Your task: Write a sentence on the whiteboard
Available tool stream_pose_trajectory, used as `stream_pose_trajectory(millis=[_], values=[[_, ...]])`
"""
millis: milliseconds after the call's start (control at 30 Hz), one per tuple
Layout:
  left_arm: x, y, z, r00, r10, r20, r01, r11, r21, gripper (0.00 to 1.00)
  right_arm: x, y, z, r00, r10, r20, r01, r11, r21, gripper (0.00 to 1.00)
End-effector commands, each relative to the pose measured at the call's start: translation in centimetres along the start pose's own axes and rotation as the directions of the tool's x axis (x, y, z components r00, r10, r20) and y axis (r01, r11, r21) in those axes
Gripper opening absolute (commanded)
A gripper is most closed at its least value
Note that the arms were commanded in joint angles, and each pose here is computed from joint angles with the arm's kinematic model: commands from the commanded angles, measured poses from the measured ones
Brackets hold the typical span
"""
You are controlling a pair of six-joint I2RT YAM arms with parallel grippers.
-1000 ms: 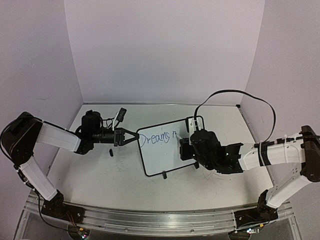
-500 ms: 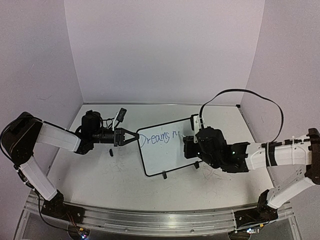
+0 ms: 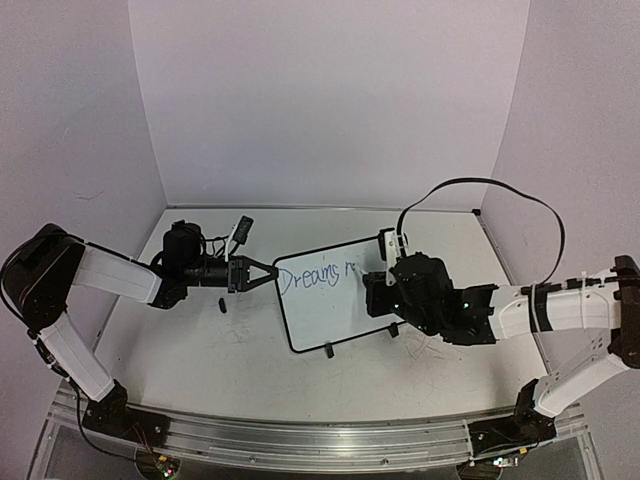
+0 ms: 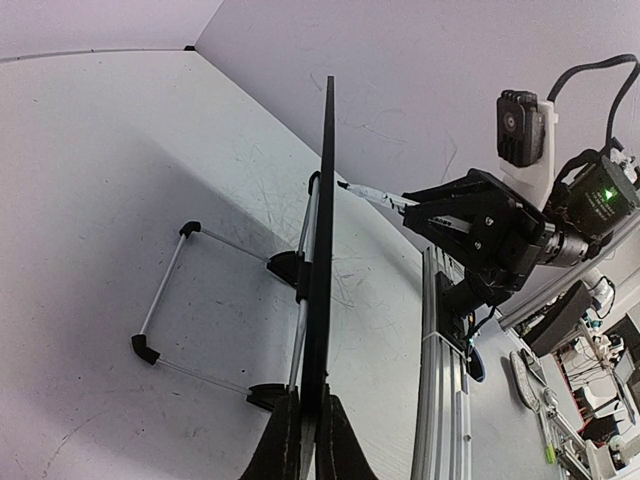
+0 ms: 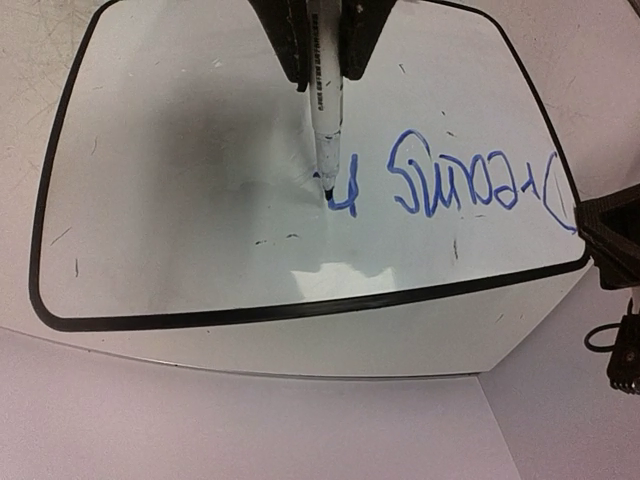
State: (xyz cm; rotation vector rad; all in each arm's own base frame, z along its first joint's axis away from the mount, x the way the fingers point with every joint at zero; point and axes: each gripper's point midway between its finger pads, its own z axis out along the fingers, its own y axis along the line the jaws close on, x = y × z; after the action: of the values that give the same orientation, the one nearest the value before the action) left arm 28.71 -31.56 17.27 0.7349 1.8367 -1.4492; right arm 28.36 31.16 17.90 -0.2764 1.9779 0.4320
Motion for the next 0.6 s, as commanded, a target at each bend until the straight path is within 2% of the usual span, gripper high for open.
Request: stream_pose_trajectory(millis=[0,567], values=[[-1.2,-1.5,0.1,1.000,0.026,0.003,-0.026,0.999,0.047,0.00,-0.3,-0.6,0.4,1.000,0.011,0.016,-0.012,1.000,0.029,0.00],[-1.2,-1.6,0.1,1.000,0.027,0.003,-0.027,0.998,0.049,0.00,0.6,-2.3,0.9,1.000,0.029,0.002,-0.029,0.995,0.095,0.00]])
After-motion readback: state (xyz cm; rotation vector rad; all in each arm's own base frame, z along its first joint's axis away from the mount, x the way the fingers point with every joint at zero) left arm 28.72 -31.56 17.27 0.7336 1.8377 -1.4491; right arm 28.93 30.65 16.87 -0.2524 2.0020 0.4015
